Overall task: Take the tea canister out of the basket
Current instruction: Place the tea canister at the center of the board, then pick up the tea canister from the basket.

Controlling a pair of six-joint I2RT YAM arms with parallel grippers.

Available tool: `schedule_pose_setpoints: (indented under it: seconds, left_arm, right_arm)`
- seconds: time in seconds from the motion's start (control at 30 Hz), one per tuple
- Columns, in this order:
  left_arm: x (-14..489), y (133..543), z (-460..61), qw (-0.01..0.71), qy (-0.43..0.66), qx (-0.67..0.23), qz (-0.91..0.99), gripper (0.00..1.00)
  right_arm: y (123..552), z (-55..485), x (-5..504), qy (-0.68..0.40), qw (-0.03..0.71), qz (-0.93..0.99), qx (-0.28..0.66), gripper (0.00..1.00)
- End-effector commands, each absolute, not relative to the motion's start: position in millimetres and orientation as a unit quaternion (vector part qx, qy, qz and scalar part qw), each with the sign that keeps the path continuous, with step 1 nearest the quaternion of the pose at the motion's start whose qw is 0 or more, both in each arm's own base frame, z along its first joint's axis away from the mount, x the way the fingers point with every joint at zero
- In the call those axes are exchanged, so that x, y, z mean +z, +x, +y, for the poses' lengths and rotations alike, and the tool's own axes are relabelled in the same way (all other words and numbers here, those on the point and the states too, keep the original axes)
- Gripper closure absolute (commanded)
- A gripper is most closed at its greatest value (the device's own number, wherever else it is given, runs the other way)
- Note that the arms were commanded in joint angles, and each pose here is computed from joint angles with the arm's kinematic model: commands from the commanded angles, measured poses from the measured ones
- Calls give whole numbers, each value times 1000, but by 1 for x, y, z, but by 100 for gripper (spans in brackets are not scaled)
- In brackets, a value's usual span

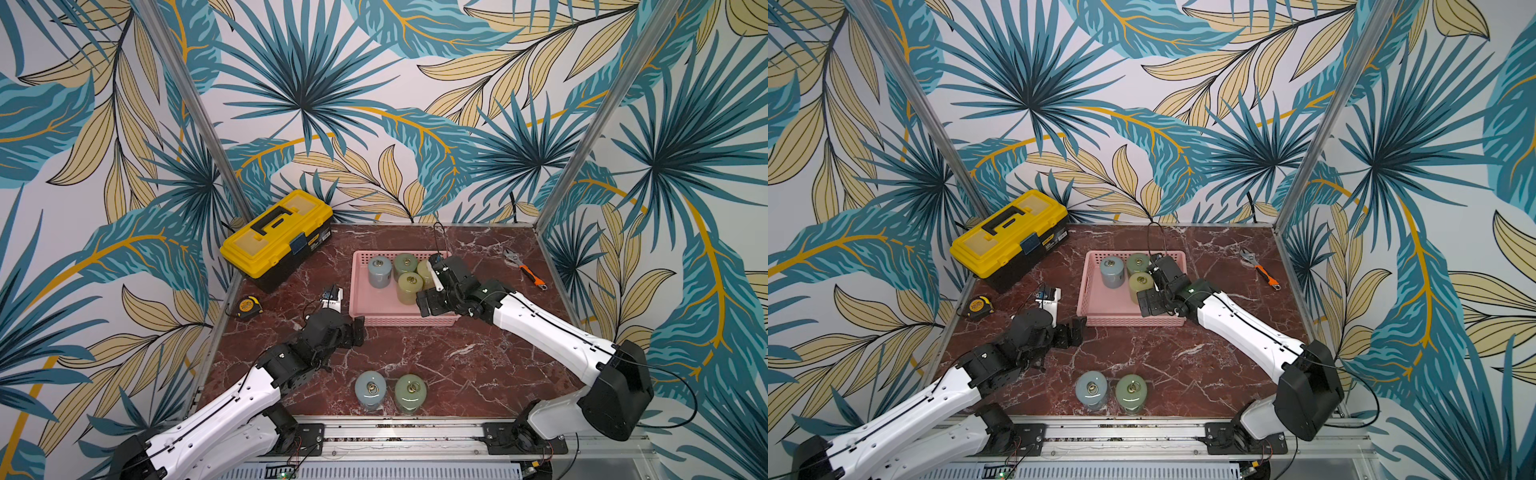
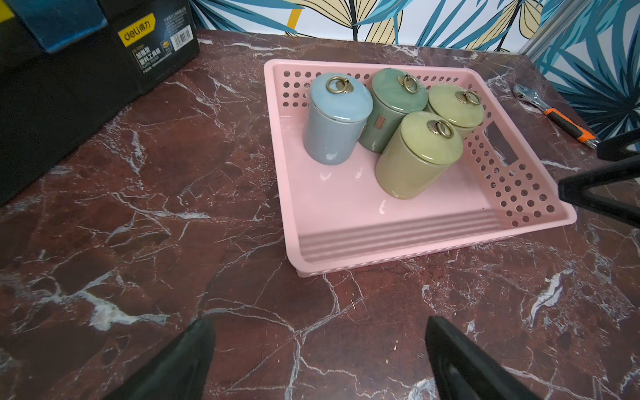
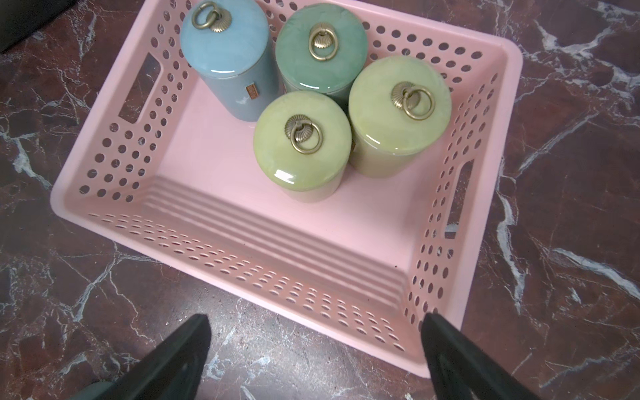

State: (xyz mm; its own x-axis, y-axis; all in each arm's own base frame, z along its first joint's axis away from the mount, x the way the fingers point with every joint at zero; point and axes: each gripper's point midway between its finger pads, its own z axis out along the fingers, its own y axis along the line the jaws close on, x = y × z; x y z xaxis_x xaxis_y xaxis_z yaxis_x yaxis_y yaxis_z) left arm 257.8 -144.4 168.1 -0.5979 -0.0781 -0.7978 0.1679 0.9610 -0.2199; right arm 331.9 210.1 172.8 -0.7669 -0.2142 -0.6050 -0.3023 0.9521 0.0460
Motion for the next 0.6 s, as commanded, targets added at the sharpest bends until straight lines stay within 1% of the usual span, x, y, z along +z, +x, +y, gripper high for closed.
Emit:
schedule_pose_setpoints:
  seconds: [0.0, 0.2, 0.37, 0.57]
  left_arm:
    - [168, 267, -151, 462, 41, -179, 867, 0]
    - [163, 277, -138, 486, 36, -194, 851, 0]
    - [159, 278, -129, 517, 55, -169, 837, 0]
    - [160, 274, -124, 548, 56, -169, 817, 0]
  right_arm:
    - [333, 212, 167, -141, 287, 944, 77, 1]
    - [348, 217, 160, -142, 271, 949, 74, 1]
    - [363, 221, 150, -142, 261, 953, 66, 1]
    - [381, 231, 138, -143, 249, 956, 61, 1]
